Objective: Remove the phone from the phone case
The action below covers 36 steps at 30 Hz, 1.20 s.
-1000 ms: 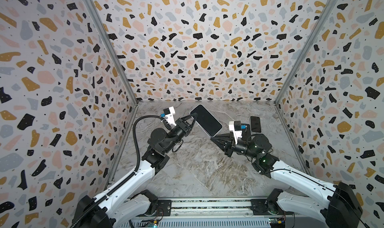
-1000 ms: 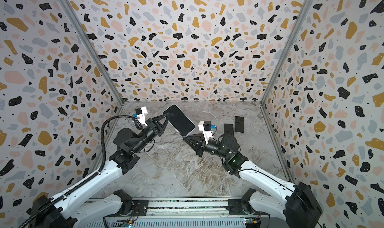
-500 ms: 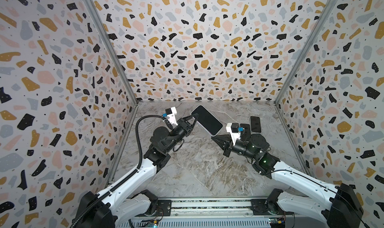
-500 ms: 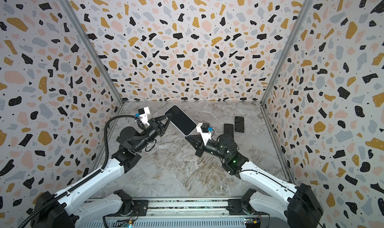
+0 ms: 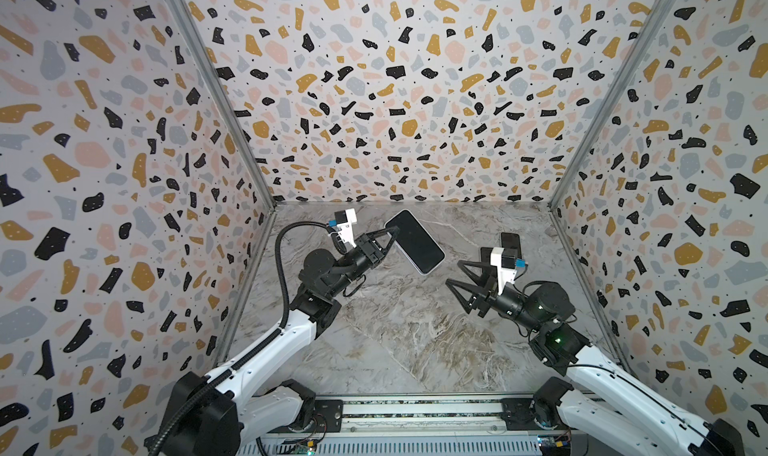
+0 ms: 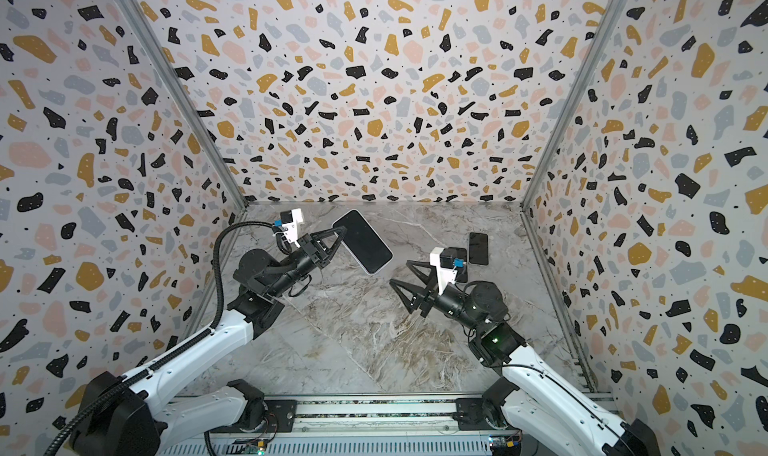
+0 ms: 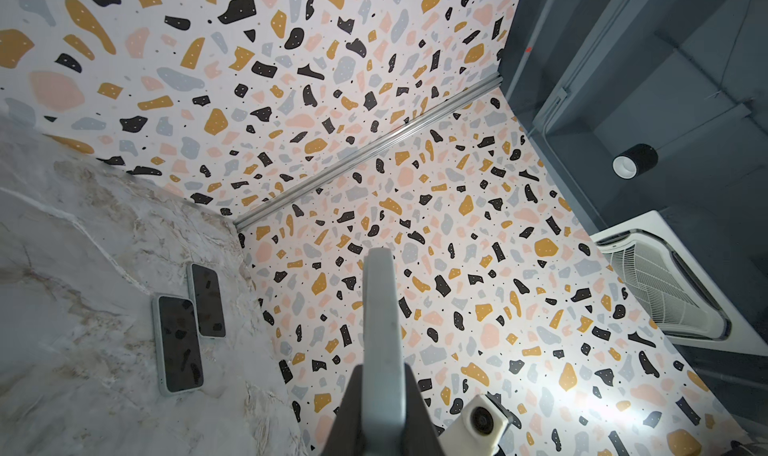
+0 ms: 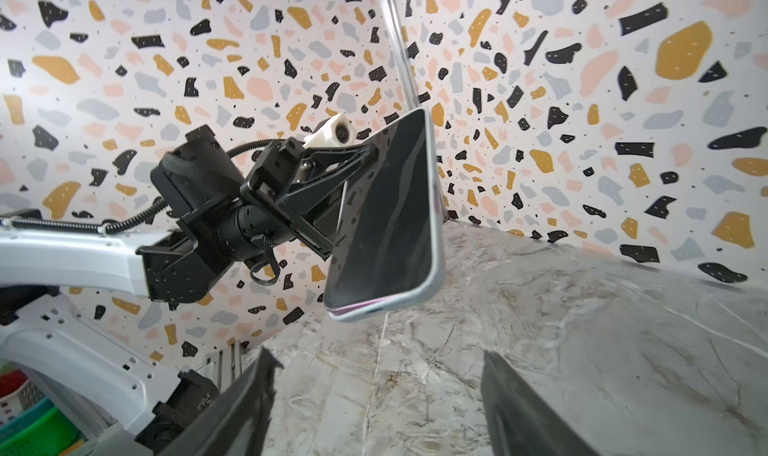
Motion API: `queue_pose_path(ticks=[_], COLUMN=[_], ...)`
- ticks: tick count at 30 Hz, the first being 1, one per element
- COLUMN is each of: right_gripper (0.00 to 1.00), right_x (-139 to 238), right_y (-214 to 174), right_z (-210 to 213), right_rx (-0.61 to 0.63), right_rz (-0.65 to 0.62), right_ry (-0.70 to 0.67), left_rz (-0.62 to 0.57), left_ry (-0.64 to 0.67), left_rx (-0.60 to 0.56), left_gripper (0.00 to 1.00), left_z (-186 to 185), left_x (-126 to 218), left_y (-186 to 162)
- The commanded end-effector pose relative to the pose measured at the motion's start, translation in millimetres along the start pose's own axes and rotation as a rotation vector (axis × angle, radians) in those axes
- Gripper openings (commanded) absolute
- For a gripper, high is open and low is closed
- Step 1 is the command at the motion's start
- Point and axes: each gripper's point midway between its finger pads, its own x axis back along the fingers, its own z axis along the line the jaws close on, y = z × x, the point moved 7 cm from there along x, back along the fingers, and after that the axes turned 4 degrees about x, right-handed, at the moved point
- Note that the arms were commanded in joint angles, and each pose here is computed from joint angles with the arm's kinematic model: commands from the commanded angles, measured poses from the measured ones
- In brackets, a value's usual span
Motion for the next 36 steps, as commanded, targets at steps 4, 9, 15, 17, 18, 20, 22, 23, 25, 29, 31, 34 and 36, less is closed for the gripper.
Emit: queue_pose_path(ticks=[4,9,15,17,18,20,22,23,25,29,31,34,36], right_gripper=[0.82,0.80,0.77,0.74,0.72,0.69,0.64,0.61,0.57,0.52,0.47,0.39,0.34], right_x=[20,15,0,-7,-10,-12,-14,-14,-17,-20,-21,-20,-21], right_y=[32,48,48,45,44,44,45,46,47,46,45,45,44], right_z=[-5,6,13,16,18,19,18,17,16,14,13,13,13], right_rx=[-0.217,-0.274,-0.308,-0.312,-0.312,-0.309,-0.313,-0.311,-0.308,-0.308,-0.309,-0.306,-0.309], right_rz=[-0.040,-0.051,-0.040,-0.034,-0.034,-0.040,-0.049,-0.051,-0.050,-0.042,-0.042,-0.044,-0.041], right_ry=[0.168,0.333,0.404,0.418,0.429,0.446,0.440,0.437,0.435,0.436,0.433,0.435,0.435], left_rz=[0.028,0.036,0.042,0.048,0.049,0.050,0.055,0.057,0.059,0.067,0.070,0.070,0.072], left_ry=[-0.290,-0.338,-0.364,-0.363,-0.359,-0.359,-0.361,-0.360,-0.361,-0.363,-0.363,-0.357,-0.359], left_rx=[-0.157,-0.171,-0.177,-0.176,-0.176,-0.176,-0.177,-0.176,-0.177,-0.181,-0.182,-0.183,-0.182], left_gripper=[0.00,0.00,0.00,0.00,0.00,0.00,0.00,0.00,0.00,0.00,0.00,0.00,0.00], left_z=[-48,-50,-51,-51,-51,-50,-51,-51,-52,-52,-52,-51,-51], left_x=[7,9,7,6,5,5,4,4,4,4,4,4,3], left_y=[-1,-3,-4,-6,-6,-6,-7,-8,-8,-11,-13,-13,-13])
